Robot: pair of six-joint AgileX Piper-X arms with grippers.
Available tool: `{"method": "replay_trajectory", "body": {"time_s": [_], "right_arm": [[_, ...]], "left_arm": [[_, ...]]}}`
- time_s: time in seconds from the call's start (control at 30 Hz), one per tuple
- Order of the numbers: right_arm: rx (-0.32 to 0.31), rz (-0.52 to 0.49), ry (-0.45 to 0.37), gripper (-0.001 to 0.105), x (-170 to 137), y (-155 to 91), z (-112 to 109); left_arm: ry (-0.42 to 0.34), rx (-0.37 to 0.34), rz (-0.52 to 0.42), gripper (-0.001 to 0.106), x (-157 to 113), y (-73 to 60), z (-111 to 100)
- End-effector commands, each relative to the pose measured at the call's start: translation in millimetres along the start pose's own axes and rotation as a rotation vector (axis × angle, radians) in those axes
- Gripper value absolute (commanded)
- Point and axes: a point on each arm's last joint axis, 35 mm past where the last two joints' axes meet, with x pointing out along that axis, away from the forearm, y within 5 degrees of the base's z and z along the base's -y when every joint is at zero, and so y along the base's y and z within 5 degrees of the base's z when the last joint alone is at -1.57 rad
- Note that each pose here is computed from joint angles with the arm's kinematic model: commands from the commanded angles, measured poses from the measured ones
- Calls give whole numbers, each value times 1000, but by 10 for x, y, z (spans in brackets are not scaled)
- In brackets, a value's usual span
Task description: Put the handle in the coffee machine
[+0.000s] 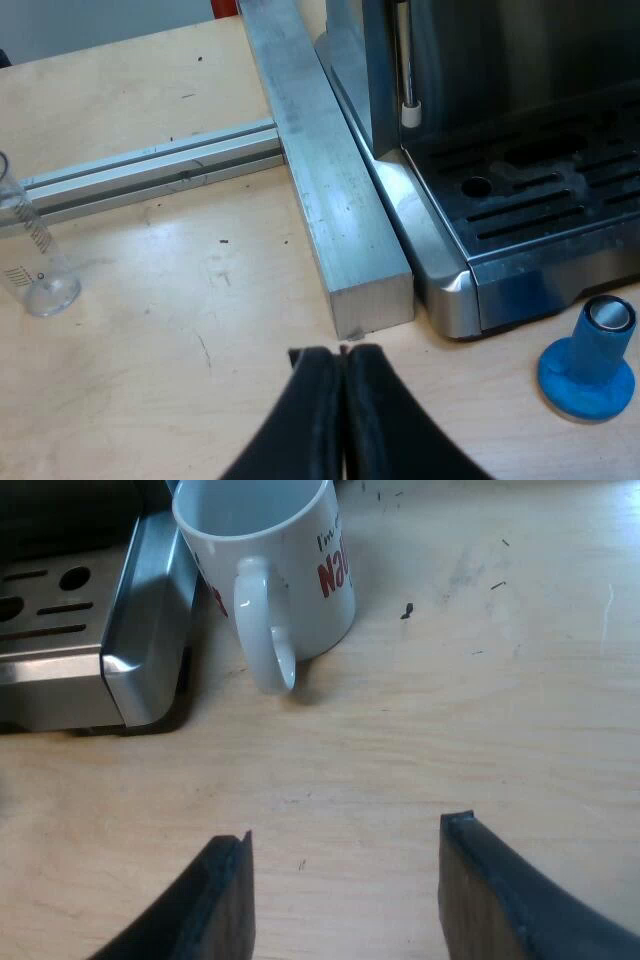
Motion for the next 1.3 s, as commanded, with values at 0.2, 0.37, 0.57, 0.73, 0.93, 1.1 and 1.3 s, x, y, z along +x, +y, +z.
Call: {"method": "replay_trajectory", "body": {"time_s": [0.2, 0.37, 0.57, 0.73, 0.93, 1.1, 1.3], "right_arm": [[-37, 2, -3, 44, -12, -2, 22], [-71, 1, -59, 44, -153, -15, 141], [-141, 173, -44, 44, -374, 9, 402], [-202, 258, 45, 44, -457, -3, 637], [-211, 393, 83, 44, -463, 1, 964], [-263, 446, 142, 44, -426, 10, 1131], [-309, 517, 197, 56, -305, 74, 1310]], "left_arm": [[-4, -34, -1, 0, 5, 0, 33], [-32, -85, -9, 0, -84, -19, 108], [-71, -39, -111, 0, -222, -63, 219], [-103, -6, -191, 10, -339, -85, 302], [-118, 22, -276, 51, -415, -97, 350], [-59, 53, -437, 54, -366, -141, 380], [13, 77, -550, 54, -314, -186, 433]]}}
